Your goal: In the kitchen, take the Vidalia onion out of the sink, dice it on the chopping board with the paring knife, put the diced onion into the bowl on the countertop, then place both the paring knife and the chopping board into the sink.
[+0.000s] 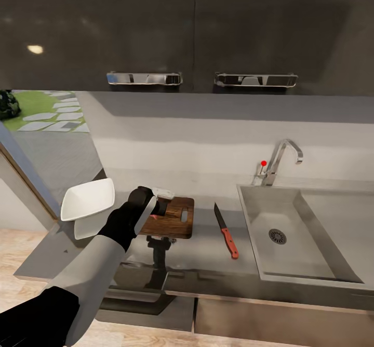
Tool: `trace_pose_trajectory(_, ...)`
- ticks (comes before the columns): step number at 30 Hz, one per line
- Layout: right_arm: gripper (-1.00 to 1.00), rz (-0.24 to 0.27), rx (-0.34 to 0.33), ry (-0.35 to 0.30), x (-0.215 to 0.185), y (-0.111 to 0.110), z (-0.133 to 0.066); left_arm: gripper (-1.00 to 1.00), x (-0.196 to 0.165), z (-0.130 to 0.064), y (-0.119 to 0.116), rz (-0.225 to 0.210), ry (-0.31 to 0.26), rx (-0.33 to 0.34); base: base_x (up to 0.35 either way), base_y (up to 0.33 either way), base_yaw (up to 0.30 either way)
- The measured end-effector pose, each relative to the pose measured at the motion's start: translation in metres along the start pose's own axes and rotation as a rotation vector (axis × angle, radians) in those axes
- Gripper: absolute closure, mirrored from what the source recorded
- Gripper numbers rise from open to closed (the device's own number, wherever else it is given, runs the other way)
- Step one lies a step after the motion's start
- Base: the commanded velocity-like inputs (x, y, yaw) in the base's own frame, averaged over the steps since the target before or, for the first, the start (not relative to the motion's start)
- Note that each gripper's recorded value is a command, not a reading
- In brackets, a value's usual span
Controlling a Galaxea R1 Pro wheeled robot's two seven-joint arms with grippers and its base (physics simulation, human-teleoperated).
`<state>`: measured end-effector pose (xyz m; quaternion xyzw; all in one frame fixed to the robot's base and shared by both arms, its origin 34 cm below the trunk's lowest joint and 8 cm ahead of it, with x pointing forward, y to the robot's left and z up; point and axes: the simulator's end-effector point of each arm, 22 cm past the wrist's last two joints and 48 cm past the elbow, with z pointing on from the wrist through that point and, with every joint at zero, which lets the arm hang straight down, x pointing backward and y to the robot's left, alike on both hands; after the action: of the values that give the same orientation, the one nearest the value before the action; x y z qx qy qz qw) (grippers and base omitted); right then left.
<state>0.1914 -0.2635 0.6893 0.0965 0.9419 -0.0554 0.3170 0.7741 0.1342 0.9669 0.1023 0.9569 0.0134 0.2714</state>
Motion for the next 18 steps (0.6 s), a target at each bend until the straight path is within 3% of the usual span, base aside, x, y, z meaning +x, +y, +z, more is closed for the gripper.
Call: trace_pose_trajectory(18,-1.0,0.0,-0.002,-0.001,-0.0001,0.0007,-0.0001,1.0,-0.0006,-0.0005,-0.0009,0.001,-0.002,0.0,0.005,0.0,0.0)
